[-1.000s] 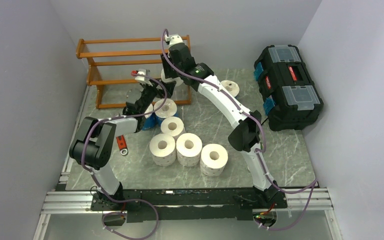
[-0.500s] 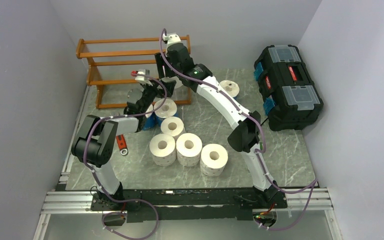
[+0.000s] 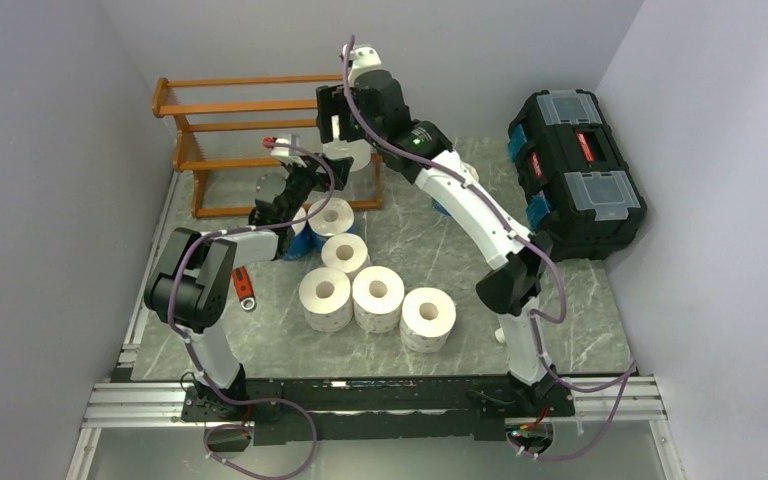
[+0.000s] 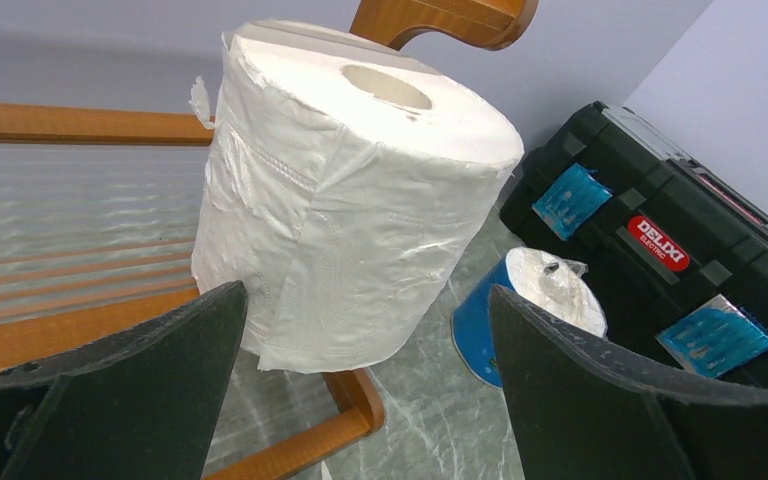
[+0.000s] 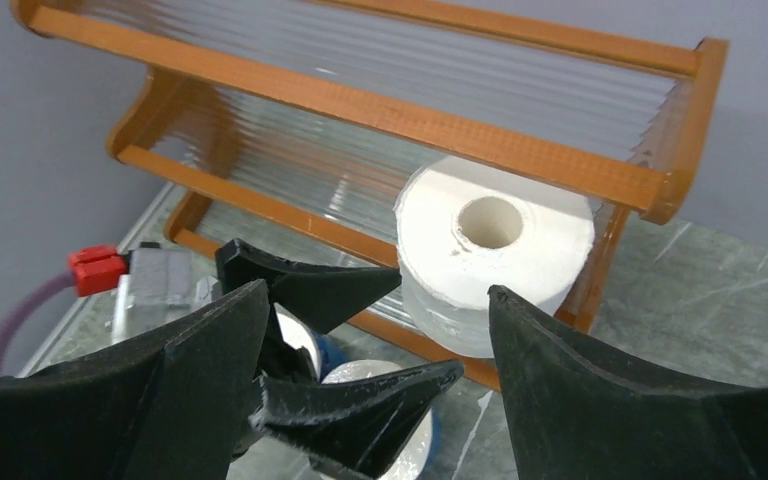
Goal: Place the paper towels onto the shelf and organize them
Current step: Place the paper towel on the shelf, then adjust the paper towel on the shelf.
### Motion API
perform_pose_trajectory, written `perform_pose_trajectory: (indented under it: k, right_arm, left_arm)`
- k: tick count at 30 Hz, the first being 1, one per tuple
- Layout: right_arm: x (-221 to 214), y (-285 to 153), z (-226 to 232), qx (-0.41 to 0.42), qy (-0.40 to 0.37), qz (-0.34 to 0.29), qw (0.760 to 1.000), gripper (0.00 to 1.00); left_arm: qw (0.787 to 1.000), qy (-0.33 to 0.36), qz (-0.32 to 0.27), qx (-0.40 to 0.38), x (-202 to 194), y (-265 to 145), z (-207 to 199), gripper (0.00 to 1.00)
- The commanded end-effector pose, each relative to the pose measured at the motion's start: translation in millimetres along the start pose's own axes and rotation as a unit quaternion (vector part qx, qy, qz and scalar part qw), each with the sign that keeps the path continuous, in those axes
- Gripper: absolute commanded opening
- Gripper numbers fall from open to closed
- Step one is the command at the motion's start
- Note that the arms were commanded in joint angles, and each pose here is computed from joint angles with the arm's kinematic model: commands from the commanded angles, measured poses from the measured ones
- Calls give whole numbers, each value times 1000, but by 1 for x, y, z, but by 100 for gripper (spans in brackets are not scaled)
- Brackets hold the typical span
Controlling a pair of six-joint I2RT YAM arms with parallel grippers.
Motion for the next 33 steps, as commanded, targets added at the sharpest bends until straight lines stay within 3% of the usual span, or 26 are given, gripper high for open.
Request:
perform_pose_trajectory:
  k: [1, 14, 26, 33]
  right_arm:
    - [38, -34, 13, 20, 19, -51, 998, 83]
    - [51, -115, -13, -1, 67, -117, 991, 85]
    - [-20, -194, -75, -46, 101, -112, 988, 84]
    - [-58, -223, -103, -67, 105, -93, 988, 84]
  left_arm:
    - [1000, 4, -24, -10, 16, 8, -4, 96]
    - [999, 27, -28, -14, 40, 0, -7, 100]
    - [994, 95, 52, -3, 27, -1, 2, 99]
    - [992, 107, 61, 5, 21, 0, 5, 99]
Point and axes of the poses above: each gripper's point midway between its finger pads, its own y axis out along the fingers, its own z axis along the line the jaws close on, x = y × z, the point moved 4 cm from there along -y, back along the fingers, and after that the axes turned 14 degrees about y, right-handed, at the moved point
